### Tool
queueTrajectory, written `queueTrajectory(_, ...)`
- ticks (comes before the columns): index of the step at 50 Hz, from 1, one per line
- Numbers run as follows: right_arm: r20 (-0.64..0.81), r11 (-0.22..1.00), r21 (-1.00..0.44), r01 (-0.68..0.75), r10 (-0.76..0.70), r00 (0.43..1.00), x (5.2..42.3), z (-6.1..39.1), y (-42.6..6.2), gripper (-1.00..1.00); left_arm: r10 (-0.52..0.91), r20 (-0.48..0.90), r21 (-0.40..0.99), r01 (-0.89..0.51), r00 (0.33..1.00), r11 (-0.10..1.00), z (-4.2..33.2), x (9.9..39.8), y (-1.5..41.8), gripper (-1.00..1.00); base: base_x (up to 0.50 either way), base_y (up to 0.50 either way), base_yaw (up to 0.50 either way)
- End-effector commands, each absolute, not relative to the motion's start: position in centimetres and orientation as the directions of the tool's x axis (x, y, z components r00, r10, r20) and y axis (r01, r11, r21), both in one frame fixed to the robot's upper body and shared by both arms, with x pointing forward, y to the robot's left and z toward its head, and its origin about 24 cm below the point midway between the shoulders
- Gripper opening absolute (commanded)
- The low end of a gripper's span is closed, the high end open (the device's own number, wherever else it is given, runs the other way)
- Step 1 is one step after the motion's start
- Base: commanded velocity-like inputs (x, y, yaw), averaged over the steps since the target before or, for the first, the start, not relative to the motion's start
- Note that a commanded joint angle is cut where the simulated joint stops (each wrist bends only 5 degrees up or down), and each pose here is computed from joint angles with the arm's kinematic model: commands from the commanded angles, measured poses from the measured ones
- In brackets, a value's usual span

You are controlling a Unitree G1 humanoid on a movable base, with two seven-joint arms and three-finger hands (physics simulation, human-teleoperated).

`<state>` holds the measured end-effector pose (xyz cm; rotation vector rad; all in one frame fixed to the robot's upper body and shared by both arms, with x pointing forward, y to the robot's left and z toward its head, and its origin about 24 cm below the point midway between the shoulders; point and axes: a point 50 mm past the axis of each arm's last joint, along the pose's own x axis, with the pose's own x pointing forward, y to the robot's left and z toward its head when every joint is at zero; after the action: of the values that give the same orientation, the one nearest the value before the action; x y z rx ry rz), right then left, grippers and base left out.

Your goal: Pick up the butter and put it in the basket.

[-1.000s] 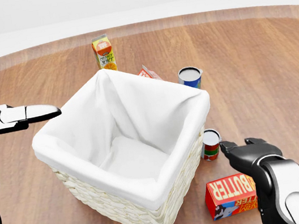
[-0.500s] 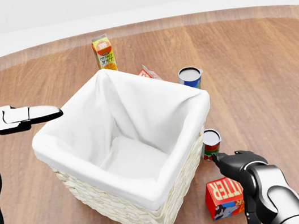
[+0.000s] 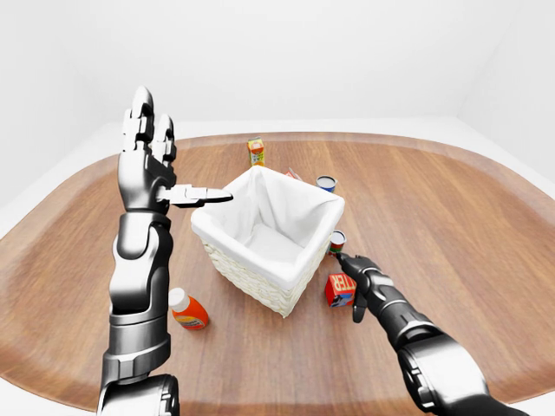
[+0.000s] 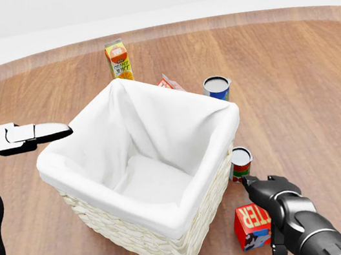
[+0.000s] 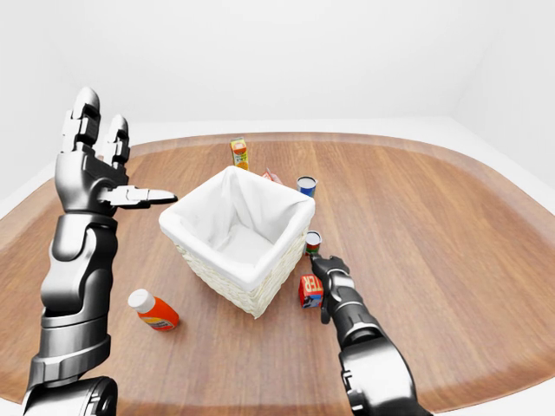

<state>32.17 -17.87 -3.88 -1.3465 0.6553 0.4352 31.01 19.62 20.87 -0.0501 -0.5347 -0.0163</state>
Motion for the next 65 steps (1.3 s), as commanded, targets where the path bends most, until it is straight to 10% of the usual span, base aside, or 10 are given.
queueTrajectory(1,-0.667,0.193,-0.741,-0.643,-0.099,0.739,31.4,-5.0,-17.7,1.0,-0.002,0.499,-0.045,0.028,0.867,0.999,20.6,31.1,19.6,1.0,0.0,0.0,0.0)
queueTrajectory(13,-0.676,0.171,-0.734,-0.657,-0.099,0.73,31.0,-5.5,-17.3,1.0,0.002,0.485,-0.049,0.025,0.875,0.998,20.2,31.3,19.9,1.0,0.0,0.0,0.0)
queueTrajectory(15,-0.673,0.167,-0.738,-0.654,-0.1,0.733,30.9,-5.5,-17.3,-0.55,0.002,0.484,-0.049,0.025,0.875,0.998,20.2,31.3,19.9,1.0,0.0,0.0,0.0)
queueTrajectory(16,-0.673,0.166,-0.738,-0.654,-0.102,0.733,30.9,-5.6,-17.4,-1.0,0.003,0.484,-0.049,0.024,0.875,0.998,20.2,31.3,19.9,1.0,0.0,0.0,0.0)
queueTrajectory(65,-0.645,0.034,-0.764,-0.644,-0.065,0.762,31.8,-1.4,-18.9,-1.0,0.014,0.487,-0.057,0.016,0.873,0.998,20.3,31.1,20.1,1.0,0.0,0.0,0.0)
